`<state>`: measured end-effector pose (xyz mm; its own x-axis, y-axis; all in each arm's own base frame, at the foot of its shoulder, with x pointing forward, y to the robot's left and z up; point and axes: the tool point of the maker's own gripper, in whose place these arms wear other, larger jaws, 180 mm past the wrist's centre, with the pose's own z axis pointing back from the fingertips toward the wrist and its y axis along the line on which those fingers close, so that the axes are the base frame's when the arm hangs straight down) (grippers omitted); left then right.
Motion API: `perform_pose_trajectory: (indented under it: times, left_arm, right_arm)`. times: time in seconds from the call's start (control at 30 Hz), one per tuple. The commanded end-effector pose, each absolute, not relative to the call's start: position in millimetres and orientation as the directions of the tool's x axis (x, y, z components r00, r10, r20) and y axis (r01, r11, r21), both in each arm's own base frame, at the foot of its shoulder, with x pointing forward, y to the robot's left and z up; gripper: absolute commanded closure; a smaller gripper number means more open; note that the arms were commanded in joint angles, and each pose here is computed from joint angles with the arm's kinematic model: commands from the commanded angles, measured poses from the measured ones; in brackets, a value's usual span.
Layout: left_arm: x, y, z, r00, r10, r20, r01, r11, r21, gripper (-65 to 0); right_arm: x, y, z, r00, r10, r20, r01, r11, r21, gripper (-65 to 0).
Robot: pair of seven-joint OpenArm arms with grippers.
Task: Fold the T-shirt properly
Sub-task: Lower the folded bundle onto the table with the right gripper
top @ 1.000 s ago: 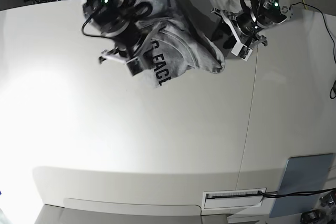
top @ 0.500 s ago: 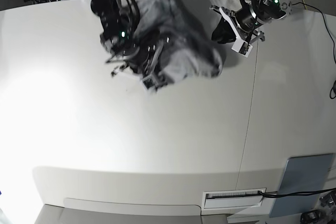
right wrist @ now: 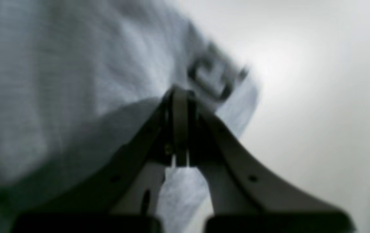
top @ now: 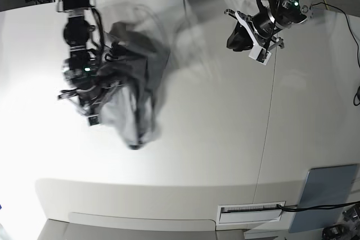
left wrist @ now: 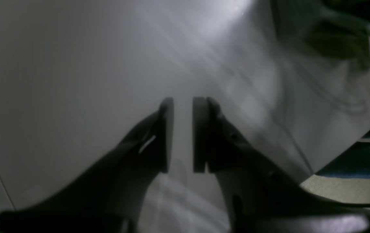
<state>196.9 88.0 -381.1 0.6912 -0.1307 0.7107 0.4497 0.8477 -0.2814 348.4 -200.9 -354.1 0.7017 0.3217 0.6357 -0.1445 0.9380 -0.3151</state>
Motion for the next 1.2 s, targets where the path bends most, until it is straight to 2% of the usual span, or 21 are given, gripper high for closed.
perform_pose_trajectory:
  times: [0.0, 0.1, 0.2, 0.47, 0.57, 0.73, 1.0, 1.17]
  left_arm:
    - [202, 87, -372, 0.665, -0.118, 0.738, 0.460, 0.843, -0.280, -9.2]
    - [201, 87, -372, 0.667, -0.119, 0.736, 0.460, 0.843, -0.280, -9.2]
    - [201, 87, -373, 0.667, -0.120, 0.735, 0.460, 0.843, -0.280, -9.2]
    - [201, 87, -372, 0.667, -0.120, 0.736, 0.460, 0.842, -0.280, -9.2]
    - [202, 87, -372, 0.666, -0.121, 0.737, 0.461, 0.842, -0.279, -9.2]
    - [202, 87, -372, 0.665, -0.120, 0.737, 0.461, 0.842, -0.279, -9.2]
    - [201, 87, -372, 0.667, -0.121, 0.736, 0.461, 0.842, -0.279, -9.2]
    - [202, 87, -372, 0.665, -0.120, 0.737, 0.461, 0.842, -0.279, -9.2]
  right_arm:
    - [362, -202, -324, 0.636, 0.339, 0.693, -0.128, 0.932, -0.339, 0.0]
    - [354, -214, -301, 0.605, 0.329, 0.724, -0.068, 0.928, -0.366, 0.0]
    - [332, -214, -298, 0.609, 0.339, 0.717, -0.073, 0.924, -0.375, 0.0]
    - [247, -240, -316, 0.710, 0.301, 0.637, -0.045, 0.921, -0.386, 0.0]
    - [226, -239, -330, 0.747, 0.249, 0.617, -0.050, 0.945, -0.322, 0.0]
    - [220, -220, -337, 0.731, 0.210, 0.649, -0.084, 0.972, -0.220, 0.0]
    - [226, -212, -365, 0.745, 0.187, 0.641, -0.108, 0.981, -0.161, 0.0]
    - [246, -205, -358, 0.714, 0.173, 0.678, -0.124, 0.985, -0.121, 0.0]
